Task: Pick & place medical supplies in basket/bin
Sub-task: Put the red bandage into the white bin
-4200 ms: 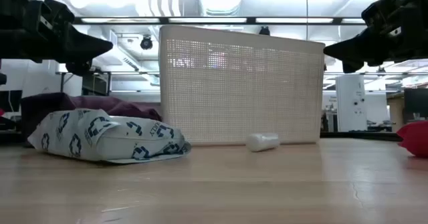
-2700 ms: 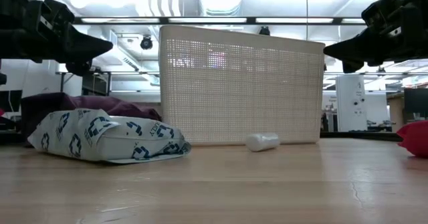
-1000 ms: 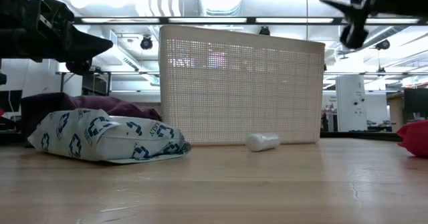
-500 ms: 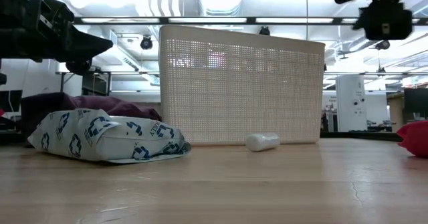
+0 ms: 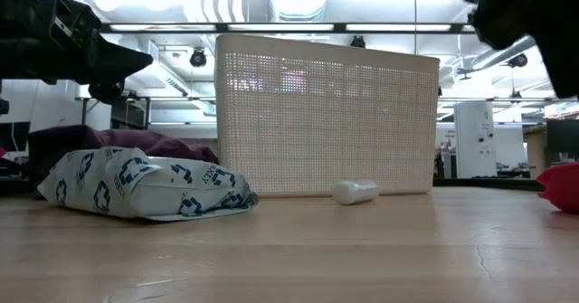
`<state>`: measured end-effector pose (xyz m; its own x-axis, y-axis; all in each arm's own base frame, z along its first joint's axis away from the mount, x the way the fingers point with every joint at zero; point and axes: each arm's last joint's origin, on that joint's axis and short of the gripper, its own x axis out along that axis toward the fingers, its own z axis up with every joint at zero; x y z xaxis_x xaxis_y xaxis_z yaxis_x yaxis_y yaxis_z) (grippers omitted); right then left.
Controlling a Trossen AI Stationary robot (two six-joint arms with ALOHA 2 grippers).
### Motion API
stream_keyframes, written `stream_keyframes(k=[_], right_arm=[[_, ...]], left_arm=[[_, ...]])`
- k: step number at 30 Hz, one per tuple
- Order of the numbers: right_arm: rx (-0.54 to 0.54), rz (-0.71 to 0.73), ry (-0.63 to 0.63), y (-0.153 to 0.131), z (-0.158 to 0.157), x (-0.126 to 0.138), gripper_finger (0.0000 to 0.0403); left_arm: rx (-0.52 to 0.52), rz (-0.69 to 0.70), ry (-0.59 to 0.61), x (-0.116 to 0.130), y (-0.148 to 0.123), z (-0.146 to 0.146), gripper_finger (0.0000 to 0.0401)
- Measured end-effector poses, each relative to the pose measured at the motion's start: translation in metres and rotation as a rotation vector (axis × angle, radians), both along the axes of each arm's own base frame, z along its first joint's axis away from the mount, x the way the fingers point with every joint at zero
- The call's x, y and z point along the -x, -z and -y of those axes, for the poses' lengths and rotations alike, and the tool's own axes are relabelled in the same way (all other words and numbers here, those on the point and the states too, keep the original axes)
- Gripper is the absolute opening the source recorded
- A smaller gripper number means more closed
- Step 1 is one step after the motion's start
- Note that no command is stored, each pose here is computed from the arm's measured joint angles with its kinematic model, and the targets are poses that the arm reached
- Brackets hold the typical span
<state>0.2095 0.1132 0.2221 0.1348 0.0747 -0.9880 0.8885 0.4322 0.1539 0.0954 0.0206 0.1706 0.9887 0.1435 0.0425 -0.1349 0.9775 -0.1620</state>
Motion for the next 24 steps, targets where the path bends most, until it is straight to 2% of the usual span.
stream_keyframes(k=[7,14,19,24], right_arm=[[0.054,-0.119,0.030,0.030,-0.005,-0.003,0.0260],[0.065,-0.130,0.009,0.043,-0.009,-0.009,0.0303],[0.093,-0.168,-0.005,0.057,-0.010,-0.011,0.0307],[0.110,-0.196,-0.018,0.068,-0.012,-0.015,0.0290]], left_arm=[[0.000,-0.001,-0.001,0.000,0.000,0.000,0.0000],[0.001,-0.003,-0.002,0.000,0.000,0.000,0.0000],[0.001,-0.004,-0.002,0.000,0.000,0.000,0.0000],[0.002,-0.008,-0.002,0.000,0.001,0.000,0.0000]])
